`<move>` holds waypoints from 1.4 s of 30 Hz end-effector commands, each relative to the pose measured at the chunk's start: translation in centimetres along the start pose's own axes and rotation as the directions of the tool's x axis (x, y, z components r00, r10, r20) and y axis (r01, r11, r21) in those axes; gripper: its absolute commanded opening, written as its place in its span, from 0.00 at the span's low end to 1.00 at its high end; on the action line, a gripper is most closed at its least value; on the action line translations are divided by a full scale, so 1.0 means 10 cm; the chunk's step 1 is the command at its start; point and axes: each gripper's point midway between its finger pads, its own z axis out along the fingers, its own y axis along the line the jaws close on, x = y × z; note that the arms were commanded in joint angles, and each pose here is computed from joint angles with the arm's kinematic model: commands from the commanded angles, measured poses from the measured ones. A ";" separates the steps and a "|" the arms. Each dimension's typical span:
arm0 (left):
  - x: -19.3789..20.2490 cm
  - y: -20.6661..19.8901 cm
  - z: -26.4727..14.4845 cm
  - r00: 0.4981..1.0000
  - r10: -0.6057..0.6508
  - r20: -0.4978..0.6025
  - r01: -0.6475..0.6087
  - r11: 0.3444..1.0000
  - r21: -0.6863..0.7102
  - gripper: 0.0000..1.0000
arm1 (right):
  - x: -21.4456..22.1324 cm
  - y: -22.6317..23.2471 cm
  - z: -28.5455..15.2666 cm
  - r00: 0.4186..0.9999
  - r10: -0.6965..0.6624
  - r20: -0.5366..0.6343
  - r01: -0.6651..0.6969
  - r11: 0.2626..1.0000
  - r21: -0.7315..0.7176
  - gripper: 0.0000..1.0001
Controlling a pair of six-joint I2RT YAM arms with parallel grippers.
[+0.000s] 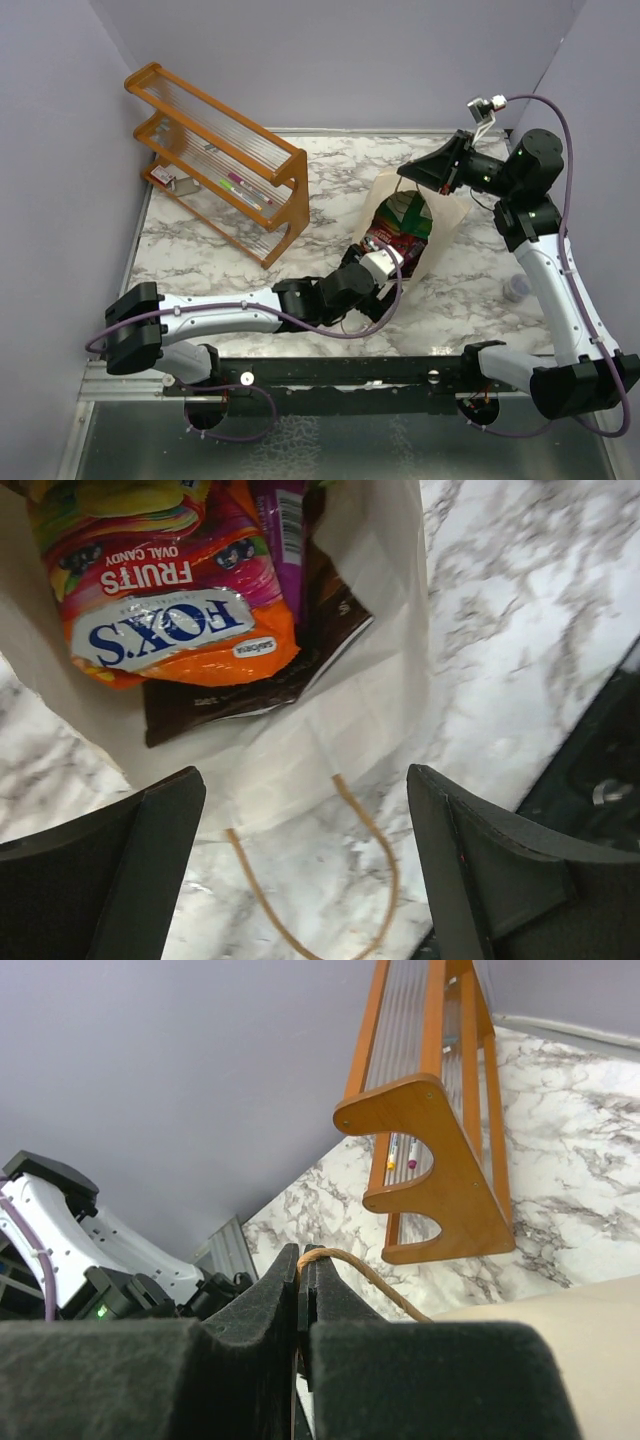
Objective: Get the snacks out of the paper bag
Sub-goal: Take out the snack from the paper bag.
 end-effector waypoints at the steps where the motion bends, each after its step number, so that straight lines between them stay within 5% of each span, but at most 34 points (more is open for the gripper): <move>1: -0.22 0.15 0.07 0.968 0.243 0.062 -0.238 0.969 -0.070 0.83 | -0.19 0.21 -0.07 0.994 -0.089 0.070 0.089 0.996 0.006 0.01; 7: -0.28 0.06 0.17 0.853 0.471 0.223 -0.474 0.879 -0.046 0.82 | -0.22 0.24 -0.09 0.991 -0.114 0.067 0.114 0.993 0.009 0.01; 19: -0.17 0.28 0.63 0.608 0.780 0.146 -0.756 0.626 -0.191 0.65 | -0.19 0.27 -0.10 0.989 -0.140 0.037 0.141 0.990 -0.004 0.01; 27: -0.04 0.41 0.93 0.574 0.812 0.105 -0.792 0.583 -0.183 0.64 | -0.17 0.30 -0.11 0.988 -0.151 0.025 0.152 0.988 -0.011 0.01; 42: -0.21 0.37 1.11 0.562 0.804 0.197 -0.781 0.594 -0.194 0.44 | -0.15 0.26 -0.12 0.987 -0.158 0.020 0.158 0.987 0.006 0.01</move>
